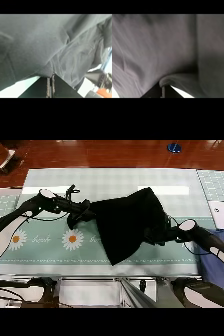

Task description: Fold the shirts.

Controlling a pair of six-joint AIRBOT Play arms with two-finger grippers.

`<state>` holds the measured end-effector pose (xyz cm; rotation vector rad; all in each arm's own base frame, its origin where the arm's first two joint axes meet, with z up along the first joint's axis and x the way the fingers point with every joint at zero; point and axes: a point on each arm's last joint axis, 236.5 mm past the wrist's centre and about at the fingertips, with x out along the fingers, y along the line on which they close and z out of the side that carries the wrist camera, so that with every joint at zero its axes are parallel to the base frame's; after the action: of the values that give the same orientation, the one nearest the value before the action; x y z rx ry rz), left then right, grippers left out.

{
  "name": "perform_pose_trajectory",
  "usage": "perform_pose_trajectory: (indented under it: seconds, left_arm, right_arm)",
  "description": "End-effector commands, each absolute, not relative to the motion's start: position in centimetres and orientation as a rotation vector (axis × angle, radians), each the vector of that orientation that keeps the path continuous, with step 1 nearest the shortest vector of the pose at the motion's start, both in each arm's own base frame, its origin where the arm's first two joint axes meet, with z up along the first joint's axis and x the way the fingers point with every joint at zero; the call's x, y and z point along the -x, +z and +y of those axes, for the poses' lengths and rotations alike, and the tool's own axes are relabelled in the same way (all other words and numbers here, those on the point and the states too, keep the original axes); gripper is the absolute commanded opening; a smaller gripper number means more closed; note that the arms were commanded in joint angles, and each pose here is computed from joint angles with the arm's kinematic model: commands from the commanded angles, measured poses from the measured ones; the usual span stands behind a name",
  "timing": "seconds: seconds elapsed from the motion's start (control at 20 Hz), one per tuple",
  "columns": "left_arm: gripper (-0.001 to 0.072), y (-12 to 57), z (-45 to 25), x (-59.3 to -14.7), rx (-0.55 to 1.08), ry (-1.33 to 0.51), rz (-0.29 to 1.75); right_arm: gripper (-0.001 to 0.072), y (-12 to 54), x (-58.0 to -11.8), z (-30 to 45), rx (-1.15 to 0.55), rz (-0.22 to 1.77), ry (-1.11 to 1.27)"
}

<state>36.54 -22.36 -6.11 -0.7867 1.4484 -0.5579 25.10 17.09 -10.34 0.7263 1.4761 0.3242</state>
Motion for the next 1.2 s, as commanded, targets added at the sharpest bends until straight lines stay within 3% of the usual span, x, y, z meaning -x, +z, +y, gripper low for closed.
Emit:
perform_pose_trajectory:
  seconds: [0.0, 0.2, 0.45, 0.7, 1.0, 1.05, 1.1, 1.15]
  left_arm:
    - [0.0018, -4.2, -21.7, -36.0, 0.741, -0.626, 1.423]
    - [0.0018, 0.4, -20.6, -36.3, 0.686, -0.666, 1.300]
    - [0.0018, 1.3, -23.9, -31.4, 0.614, -0.734, 1.307]
    - [0.0018, -3.9, -31.0, -23.1, 0.519, -0.755, 1.438]
    - [0.0021, -6.8, -35.0, -20.1, 0.470, -0.714, 1.434]
    - [0.0095, -6.6, -34.8, -20.1, 0.476, -0.717, 1.448]
    - [0.0336, -6.1, -34.5, -20.2, 0.481, -0.730, 1.468]
    - [0.0507, -5.3, -33.9, -20.5, 0.477, -0.764, 1.489]
  right_arm:
    - [0.0022, -8.1, -26.9, 16.9, -0.729, 1.435, 0.405]
    - [0.0022, -5.6, -29.2, 10.3, -0.706, 1.375, 0.329]
    - [0.0021, 0.0, -35.7, 3.0, -0.582, 1.229, 0.253]
    - [0.0022, 1.2, -42.6, 3.7, -0.598, 1.237, 0.331]
    - [0.0023, -3.9, -45.1, 8.0, -0.656, 1.375, 0.373]
    - [0.0113, -4.2, -45.1, 8.0, -0.667, 1.384, 0.365]
    - [0.0370, -3.9, -45.0, 7.9, -0.677, 1.387, 0.361]
    - [0.0412, -3.2, -44.8, 7.3, -0.669, 1.383, 0.367]
